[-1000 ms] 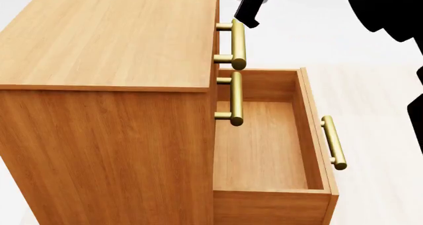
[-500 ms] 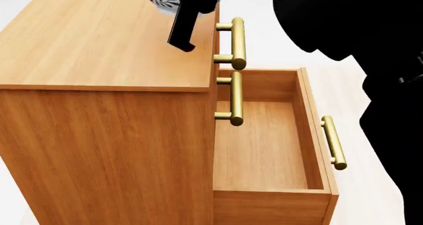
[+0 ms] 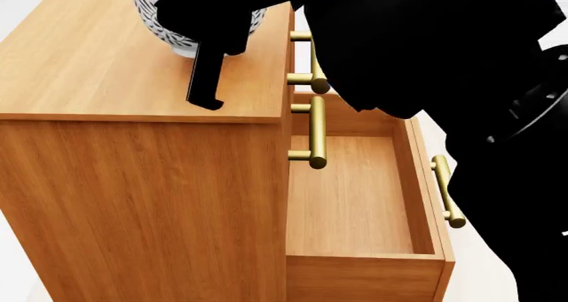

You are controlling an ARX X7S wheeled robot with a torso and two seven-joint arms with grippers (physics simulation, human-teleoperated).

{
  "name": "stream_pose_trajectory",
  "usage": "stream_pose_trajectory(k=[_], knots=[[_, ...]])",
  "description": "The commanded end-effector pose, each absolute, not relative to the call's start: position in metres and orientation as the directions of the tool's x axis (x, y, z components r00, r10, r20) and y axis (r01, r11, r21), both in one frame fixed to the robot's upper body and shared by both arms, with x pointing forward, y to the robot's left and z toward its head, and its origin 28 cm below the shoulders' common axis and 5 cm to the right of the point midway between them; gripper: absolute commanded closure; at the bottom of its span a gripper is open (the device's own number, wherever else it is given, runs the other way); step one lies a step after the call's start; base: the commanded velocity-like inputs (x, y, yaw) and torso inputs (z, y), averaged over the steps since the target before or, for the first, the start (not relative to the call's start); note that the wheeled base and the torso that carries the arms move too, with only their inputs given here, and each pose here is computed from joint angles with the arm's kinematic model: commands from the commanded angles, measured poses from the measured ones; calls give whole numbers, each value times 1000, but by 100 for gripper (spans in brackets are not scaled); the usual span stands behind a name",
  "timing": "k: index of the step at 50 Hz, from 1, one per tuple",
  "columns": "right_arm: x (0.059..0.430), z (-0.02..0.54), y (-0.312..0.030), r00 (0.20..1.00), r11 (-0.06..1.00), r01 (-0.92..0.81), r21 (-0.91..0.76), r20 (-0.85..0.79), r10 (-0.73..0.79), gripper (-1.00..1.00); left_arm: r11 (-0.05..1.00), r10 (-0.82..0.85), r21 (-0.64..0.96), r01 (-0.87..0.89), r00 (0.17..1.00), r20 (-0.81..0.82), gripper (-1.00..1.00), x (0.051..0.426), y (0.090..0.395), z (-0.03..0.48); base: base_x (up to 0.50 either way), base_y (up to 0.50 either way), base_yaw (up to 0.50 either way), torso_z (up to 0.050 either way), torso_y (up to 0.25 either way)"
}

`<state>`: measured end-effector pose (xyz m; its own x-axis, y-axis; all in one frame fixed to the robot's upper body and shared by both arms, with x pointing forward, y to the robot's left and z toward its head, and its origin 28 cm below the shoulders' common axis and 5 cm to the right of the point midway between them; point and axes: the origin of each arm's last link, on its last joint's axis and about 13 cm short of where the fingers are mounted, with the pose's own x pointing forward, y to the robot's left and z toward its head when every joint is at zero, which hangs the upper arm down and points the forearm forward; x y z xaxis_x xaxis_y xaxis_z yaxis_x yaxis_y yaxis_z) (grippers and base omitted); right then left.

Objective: Put the bowl on top of the cabinet.

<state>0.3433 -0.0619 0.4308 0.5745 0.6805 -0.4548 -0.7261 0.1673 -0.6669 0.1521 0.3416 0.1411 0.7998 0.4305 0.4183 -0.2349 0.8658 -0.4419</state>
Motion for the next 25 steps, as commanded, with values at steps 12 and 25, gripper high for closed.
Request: stream_pose_trajectory(k=[12, 25], knots=[[345, 425, -59, 581, 151, -722, -675, -474, 661, 100, 866, 429, -442, -234, 800, 419, -100, 153, 342, 140, 0, 0, 0, 0, 0], [344, 424, -59, 580, 160, -730, -665, -478, 659, 100, 866, 429, -441, -234, 801, 418, -100, 153, 342, 140, 0, 0, 0, 0, 0]])
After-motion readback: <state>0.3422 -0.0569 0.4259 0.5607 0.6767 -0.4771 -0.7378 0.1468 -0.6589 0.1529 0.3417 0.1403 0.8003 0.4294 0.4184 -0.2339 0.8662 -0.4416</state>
